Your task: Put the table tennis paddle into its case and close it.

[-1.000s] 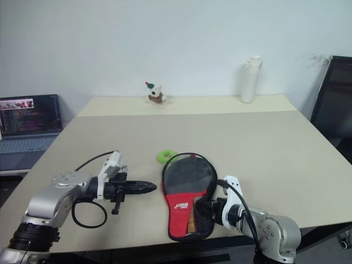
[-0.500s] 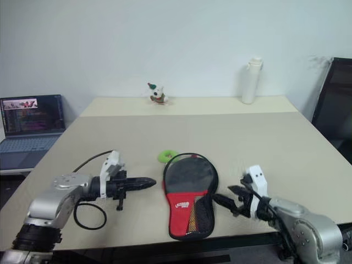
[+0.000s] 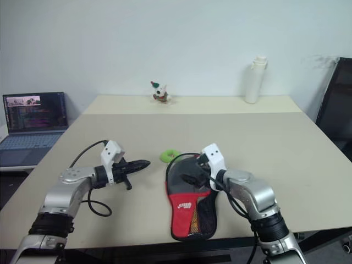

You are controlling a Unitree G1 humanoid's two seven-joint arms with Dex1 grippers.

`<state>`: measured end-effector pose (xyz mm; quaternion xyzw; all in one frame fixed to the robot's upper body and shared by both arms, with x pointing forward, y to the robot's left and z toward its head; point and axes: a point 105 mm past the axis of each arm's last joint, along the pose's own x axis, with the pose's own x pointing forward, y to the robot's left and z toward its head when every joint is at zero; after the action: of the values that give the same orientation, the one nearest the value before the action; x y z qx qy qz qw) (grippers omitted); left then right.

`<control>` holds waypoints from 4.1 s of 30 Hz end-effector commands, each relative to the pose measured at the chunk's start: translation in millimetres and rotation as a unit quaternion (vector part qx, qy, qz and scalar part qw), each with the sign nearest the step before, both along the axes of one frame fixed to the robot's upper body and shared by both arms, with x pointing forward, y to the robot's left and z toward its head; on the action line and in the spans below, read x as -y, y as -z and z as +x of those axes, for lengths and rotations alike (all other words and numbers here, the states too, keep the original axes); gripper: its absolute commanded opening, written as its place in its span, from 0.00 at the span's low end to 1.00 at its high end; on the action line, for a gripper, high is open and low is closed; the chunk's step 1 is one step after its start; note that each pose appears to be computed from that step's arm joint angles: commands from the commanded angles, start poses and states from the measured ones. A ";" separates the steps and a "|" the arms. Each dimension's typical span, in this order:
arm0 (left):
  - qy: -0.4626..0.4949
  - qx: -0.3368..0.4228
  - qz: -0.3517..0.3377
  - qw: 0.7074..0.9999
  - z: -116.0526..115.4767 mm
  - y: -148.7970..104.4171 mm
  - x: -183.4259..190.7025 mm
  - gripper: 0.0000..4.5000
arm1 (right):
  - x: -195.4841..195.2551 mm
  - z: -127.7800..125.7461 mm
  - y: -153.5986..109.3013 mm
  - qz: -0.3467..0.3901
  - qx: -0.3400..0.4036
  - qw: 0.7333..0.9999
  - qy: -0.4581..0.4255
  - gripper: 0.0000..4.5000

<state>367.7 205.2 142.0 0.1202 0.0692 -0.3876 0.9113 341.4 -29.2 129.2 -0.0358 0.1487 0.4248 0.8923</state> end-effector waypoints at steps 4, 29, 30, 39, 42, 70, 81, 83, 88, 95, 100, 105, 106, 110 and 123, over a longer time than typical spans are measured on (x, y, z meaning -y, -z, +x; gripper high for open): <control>-0.037 0.026 -0.014 0.999 28.3 -17.9 8.0 0.13 | 8.3 -4.1 5.9 -0.004 0.010 1.000 0.009 1.00; -0.068 -0.100 0.061 0.991 73.3 33.1 43.0 0.99 | 2.5 -11.5 13.2 0.008 -0.003 0.999 0.041 1.00; -0.068 -0.102 0.062 0.990 72.7 34.3 42.6 0.99 | 2.4 -11.6 13.1 0.008 -0.003 0.999 0.041 1.00; -0.060 -0.118 0.056 0.990 66.4 47.0 42.1 0.38 | 4.0 -4.0 9.7 -0.007 0.020 0.998 0.054 1.00; -0.059 -0.120 0.055 0.989 64.8 50.0 41.9 0.14 | 2.4 2.2 3.8 -0.009 0.040 0.997 0.059 1.00; -0.164 0.040 0.156 0.973 108.5 -8.7 80.9 0.00 | 3.9 -7.1 66.7 -0.111 0.002 0.992 0.067 1.00; -0.139 0.160 0.262 0.942 113.8 -32.1 125.0 0.00 | -4.6 -26.9 76.8 -0.111 -0.023 0.992 0.060 1.00; -0.130 0.181 0.271 0.937 113.5 -37.7 135.1 0.00 | -5.7 -30.1 77.9 -0.111 -0.026 0.992 0.059 1.00; -0.082 0.251 0.290 0.920 107.4 -54.5 176.3 0.00 | -7.2 -36.2 80.0 -0.109 -0.033 0.992 0.061 1.00; 0.014 0.325 0.323 0.889 87.5 -56.4 232.4 0.00 | -8.1 -42.2 82.1 -0.108 -0.040 0.991 0.064 1.00; 0.081 0.347 0.323 0.877 68.5 -45.6 266.3 0.00 | -8.2 -42.8 82.3 -0.108 -0.042 0.991 0.065 1.00; 0.106 0.338 0.313 0.881 60.1 -35.5 276.7 0.00 | -7.9 -40.8 82.1 -0.108 -0.041 0.991 0.065 1.00; 0.109 0.335 0.311 0.883 59.3 -33.5 277.0 0.00 | -8.1 -40.4 81.8 -0.108 -0.040 0.991 0.065 1.00; 0.129 0.310 0.306 0.891 55.8 -22.9 276.2 0.00 | -9.3 -38.7 80.6 -0.106 -0.038 0.992 0.065 1.00; 0.143 0.266 0.278 0.912 55.9 -13.9 263.5 0.74 | 3.8 -33.5 47.1 -0.085 -0.021 0.995 0.043 1.00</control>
<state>421.2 -55.8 137.6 0.4886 -0.0558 -0.4425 0.7499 315.6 -26.2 89.6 -0.1022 0.1735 0.3628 0.9099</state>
